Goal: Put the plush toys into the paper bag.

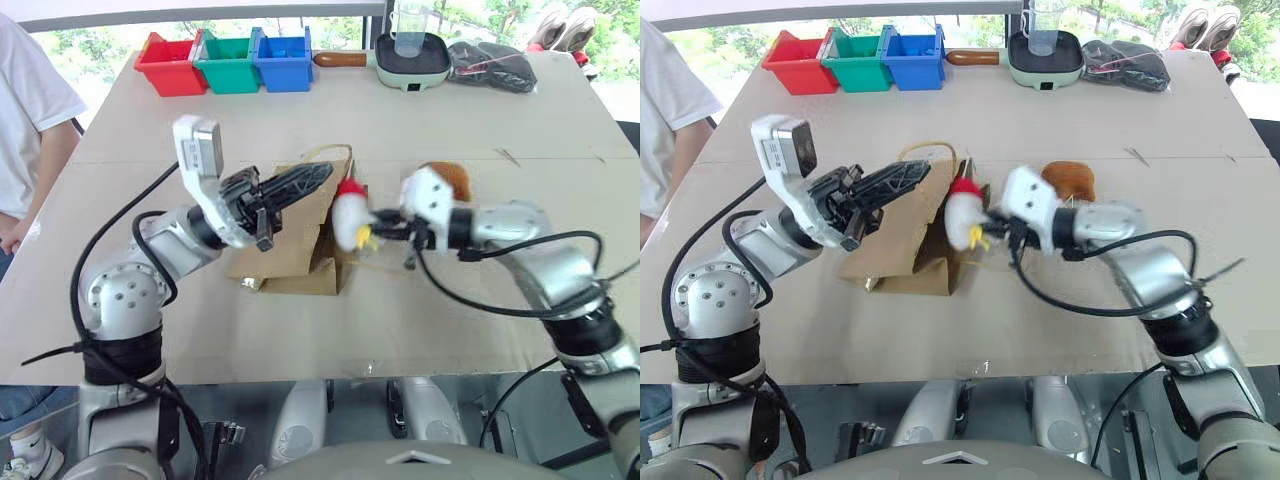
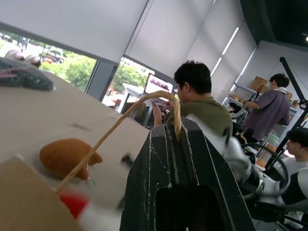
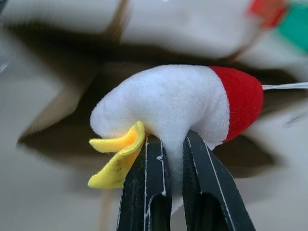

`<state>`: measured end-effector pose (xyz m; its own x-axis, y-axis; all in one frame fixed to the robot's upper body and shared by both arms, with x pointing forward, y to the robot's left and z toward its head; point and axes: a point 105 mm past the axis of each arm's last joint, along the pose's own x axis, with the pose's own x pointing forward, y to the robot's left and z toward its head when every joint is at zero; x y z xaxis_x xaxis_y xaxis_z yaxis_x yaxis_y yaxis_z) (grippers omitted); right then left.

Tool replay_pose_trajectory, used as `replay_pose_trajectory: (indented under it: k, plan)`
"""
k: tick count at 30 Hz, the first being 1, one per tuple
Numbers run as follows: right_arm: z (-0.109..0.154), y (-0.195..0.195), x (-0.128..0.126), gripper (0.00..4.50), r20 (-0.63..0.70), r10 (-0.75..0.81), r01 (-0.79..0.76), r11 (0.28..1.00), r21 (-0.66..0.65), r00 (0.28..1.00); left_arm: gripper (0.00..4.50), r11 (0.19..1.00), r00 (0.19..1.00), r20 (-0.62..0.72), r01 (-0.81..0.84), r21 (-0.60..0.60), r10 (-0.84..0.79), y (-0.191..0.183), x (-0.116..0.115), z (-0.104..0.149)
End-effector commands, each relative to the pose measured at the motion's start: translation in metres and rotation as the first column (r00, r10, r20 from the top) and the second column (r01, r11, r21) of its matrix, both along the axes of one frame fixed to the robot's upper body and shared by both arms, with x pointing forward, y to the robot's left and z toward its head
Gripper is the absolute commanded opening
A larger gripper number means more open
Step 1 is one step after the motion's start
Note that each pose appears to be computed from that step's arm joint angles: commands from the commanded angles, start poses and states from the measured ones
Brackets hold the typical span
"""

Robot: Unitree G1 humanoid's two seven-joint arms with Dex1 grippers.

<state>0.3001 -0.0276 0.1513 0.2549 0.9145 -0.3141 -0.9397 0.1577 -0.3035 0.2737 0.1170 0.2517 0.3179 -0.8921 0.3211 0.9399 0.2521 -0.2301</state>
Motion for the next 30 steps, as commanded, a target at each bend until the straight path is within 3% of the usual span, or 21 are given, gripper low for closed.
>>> replay_pose_trajectory:
  k: [1, 7, 10, 15, 20, 23, 27, 30]
  plan:
    - [0.014, 0.011, 0.004, 0.04, 0.078, 0.059, -0.060, 0.998, 0.012, 0.995, 0.00, 1.000, 0.999, 0.049, 0.001, -0.003, -0.001, 0.000, -0.004, 0.008]
    - [0.010, 0.058, 0.011, 0.04, 0.099, 0.180, -0.183, 0.983, 0.024, 0.979, 0.00, 1.000, 0.999, 0.037, 0.004, 0.002, -0.004, -0.002, -0.006, 0.003]
    - [0.000, 0.072, 0.015, 0.93, 0.066, 0.233, -0.235, 0.972, 0.019, 0.970, 0.00, 1.000, 0.999, 0.037, -0.004, 0.005, 0.003, -0.002, -0.008, -0.001]
    - [0.005, 0.040, 0.023, 3.25, 0.110, 0.160, -0.162, 0.987, 0.013, 0.981, 0.00, 0.994, 0.992, 0.066, -0.110, 0.026, 0.108, 0.015, -0.007, -0.004]
    - [0.038, -0.015, 0.024, 3.25, 0.098, 0.004, -0.014, 0.994, 0.104, 0.995, 0.00, 0.977, 0.975, 0.078, -0.210, 0.026, 0.207, 0.034, -0.009, -0.007]
    - [0.062, -0.060, 0.054, 3.25, 0.084, -0.236, 0.220, 0.962, 0.162, 0.968, 0.00, 0.967, 0.964, 0.080, -0.256, 0.012, 0.254, 0.043, -0.009, -0.006]
    - [0.030, -0.108, 0.116, 3.25, 0.106, -0.554, 0.559, 0.829, -0.020, 0.826, 0.00, 0.962, 0.958, 0.088, -0.274, 0.000, 0.273, 0.043, -0.010, -0.004]
    - [0.000, -0.123, 0.140, 3.25, 0.132, -0.636, 0.649, 0.747, -0.141, 0.761, 0.00, 0.959, 0.955, 0.094, -0.283, -0.002, 0.282, 0.040, -0.010, -0.005]
